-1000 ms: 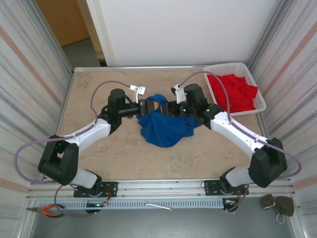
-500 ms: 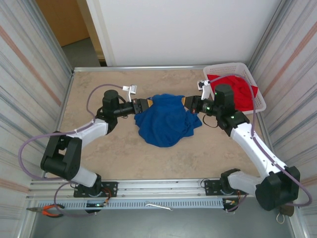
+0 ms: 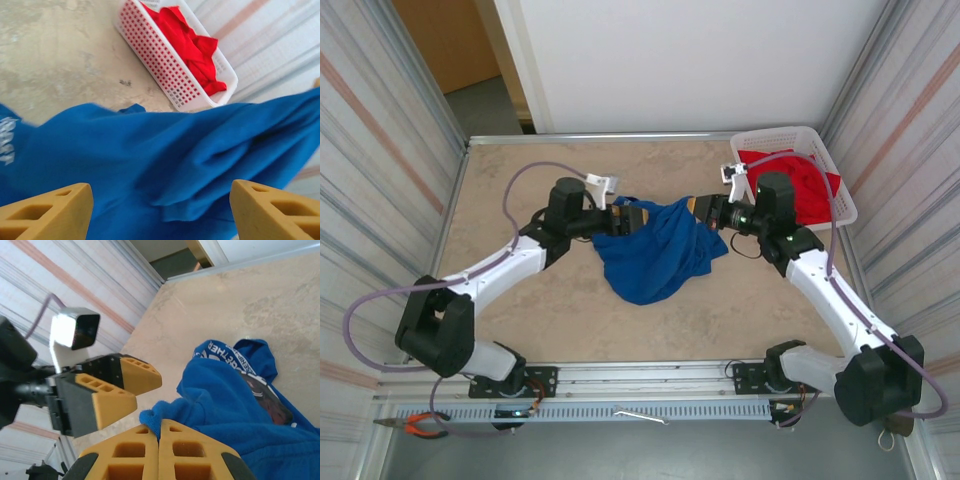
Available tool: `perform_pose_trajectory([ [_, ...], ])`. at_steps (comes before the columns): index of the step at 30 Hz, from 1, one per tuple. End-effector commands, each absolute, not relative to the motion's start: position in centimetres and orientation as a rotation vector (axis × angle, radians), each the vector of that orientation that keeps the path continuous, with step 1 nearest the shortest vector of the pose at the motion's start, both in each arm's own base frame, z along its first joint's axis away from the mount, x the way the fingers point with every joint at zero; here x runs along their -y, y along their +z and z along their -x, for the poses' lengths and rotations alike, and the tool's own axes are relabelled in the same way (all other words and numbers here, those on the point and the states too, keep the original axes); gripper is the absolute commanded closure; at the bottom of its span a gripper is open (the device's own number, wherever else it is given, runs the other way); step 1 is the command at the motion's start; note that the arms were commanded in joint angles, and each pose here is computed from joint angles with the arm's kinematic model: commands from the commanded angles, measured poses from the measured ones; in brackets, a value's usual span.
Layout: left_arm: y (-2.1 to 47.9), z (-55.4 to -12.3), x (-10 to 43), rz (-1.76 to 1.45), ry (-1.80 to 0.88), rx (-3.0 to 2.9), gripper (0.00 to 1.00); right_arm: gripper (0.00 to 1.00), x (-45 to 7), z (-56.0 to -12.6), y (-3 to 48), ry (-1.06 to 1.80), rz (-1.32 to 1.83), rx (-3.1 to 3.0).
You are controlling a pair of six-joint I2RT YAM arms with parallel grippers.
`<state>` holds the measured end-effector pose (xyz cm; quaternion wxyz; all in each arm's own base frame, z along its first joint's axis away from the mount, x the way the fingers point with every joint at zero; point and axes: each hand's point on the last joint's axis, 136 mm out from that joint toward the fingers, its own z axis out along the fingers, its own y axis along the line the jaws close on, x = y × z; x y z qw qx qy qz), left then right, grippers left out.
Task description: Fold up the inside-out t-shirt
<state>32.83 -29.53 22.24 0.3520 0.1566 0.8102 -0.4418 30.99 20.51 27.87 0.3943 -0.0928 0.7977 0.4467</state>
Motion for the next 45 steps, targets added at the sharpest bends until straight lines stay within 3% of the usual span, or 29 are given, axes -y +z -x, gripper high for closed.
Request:
perform_pose_trajectory([
  [1, 20.6, -33.4, 29.8, -0.466, -1.015, -2.150, 0.27, 1.00, -20.5, -30.1, 28.9, 1.150, 0.278, -1.975],
  [11, 20.3, -33.0, 33.4, -0.668, -0.913, -2.116, 0.23, 1.00, -20.3, -29.5, 28.3, 1.145, 0.266, -1.989],
  [19, 20.1, -33.9, 32.9, -0.675, -0.786, -2.086, 0.13, 1.00, -20.4, -29.5, 28.5, 1.152, 0.269, -1.986],
  [24, 20.5, -34.3, 33.5, -0.735, -0.740, -2.053, 0.01, 1.00, -20.5, -29.4, 28.5, 1.157, 0.272, -1.986],
  [34, 20.8, -34.8, 35.4, -0.813, -0.696, -1.990, 0.03, 1.00, -20.9, -29.3, 28.8, 1.163, 0.286, -1.980],
  [37, 20.2, -35.8, 35.6, -0.803, -0.668, -2.008, 0.21, 1.00, -20.9, -29.2, 29.1, 1.163, 0.291, -1.975],
  [43, 19.8, -37.5, 35.2, -0.735, -0.758, -2.047, 0.99, 1.00, -20.0, -29.0, 29.2, 1.141, 0.276, -1.973],
  [45, 20.2, -37.8, 34.5, -0.701, -0.812, -2.051, 1.00, 1.00, -19.5, -29.1, 28.8, 1.134, 0.258, -1.979],
])
